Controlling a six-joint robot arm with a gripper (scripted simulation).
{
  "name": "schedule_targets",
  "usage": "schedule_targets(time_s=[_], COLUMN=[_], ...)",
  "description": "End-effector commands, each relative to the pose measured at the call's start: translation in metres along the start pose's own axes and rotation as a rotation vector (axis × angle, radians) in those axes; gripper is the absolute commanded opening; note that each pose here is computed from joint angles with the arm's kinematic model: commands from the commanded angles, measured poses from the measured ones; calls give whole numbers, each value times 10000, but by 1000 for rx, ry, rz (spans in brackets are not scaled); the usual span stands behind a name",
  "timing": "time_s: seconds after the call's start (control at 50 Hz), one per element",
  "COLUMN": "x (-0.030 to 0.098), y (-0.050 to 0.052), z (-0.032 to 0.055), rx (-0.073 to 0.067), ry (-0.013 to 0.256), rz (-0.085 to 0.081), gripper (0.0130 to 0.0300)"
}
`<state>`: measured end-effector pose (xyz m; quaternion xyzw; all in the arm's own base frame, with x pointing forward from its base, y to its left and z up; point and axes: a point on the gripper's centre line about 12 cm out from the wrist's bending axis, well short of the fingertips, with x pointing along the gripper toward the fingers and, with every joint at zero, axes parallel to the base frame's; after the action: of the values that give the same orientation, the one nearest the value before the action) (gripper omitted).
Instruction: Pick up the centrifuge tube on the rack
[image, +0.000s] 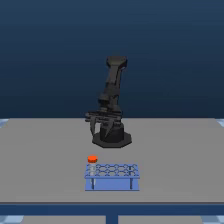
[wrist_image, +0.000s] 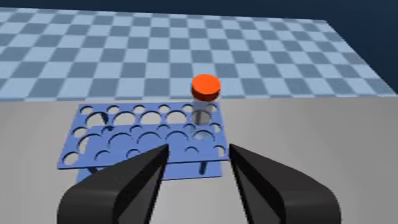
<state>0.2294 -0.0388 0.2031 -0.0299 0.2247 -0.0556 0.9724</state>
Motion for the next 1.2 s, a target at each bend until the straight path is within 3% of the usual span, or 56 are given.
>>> schedule_targets(time_s=[0.02, 0.4, 0.8, 1.2], x=[32, 188, 451, 796], y=[-5, -33, -89, -156], z=[22, 91, 220, 376], rx=[20, 22, 23, 26], ry=[-3, 11, 25, 49], rz=[8, 28, 52, 90], gripper=[300, 300, 300, 300])
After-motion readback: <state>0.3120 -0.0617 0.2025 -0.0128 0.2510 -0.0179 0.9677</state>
